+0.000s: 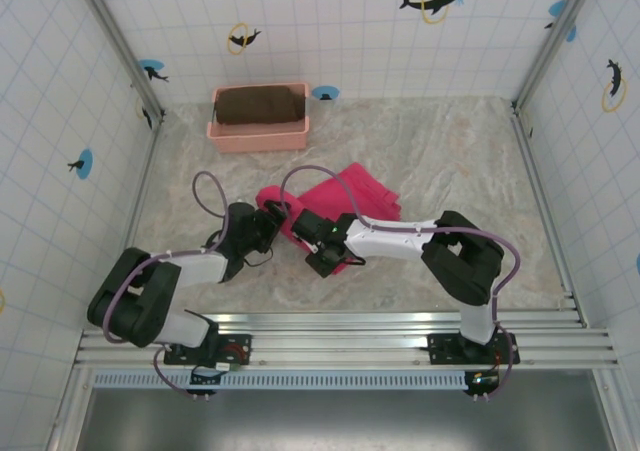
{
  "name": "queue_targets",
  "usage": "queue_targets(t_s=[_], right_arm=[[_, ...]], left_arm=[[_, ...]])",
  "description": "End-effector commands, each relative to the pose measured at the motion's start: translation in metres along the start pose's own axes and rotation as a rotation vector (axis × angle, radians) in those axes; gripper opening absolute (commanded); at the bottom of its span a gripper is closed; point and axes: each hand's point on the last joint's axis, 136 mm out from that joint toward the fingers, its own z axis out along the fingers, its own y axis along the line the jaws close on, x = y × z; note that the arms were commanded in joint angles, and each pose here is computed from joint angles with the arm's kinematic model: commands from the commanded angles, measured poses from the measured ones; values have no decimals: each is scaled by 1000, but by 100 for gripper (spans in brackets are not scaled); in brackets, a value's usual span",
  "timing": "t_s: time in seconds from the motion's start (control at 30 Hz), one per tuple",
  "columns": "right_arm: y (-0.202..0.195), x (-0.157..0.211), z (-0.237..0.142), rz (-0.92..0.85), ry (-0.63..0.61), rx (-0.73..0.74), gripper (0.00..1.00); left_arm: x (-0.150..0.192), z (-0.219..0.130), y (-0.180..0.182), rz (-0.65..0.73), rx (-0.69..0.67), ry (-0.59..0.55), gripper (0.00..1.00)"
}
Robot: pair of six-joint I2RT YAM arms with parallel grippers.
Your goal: Roll up the long pants
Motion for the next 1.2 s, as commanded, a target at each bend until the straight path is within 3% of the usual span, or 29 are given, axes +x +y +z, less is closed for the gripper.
queue_targets(t_s=[0.0,0.17,0.23,0.27,0.3,0.47,0.6,0.67,0.9,1.17], right_arm=[[27,73,47,-10,257,-139,0],[29,74,44,-31,263,-141,0],[28,74,43,-43,265,-137,0],[27,74,43,-47,266,-132,0],[27,74,43,-51,266,-128,0],[18,74,42,-41,257,-97,0],[2,57,23,-39,192,-19,74],[-6,39,3,-50,142,32,99],[-16,-16,-66,-86,-29,163,99],[22,-37,-83,-180,-87,237,99]], left_arm=[[-5,11,-12,-6,52,2,97],[-8,28,-1,-6,18,26,96],[-10,31,3,13,1,33,86],[-10,33,4,39,-17,46,56],[-9,36,5,66,-34,71,0],[-1,24,20,194,-248,199,0],[-4,-3,37,302,-453,255,0],[-3,-10,45,325,-535,298,0],[1,-23,69,391,-808,362,0],[9,-25,70,405,-1084,368,0]])
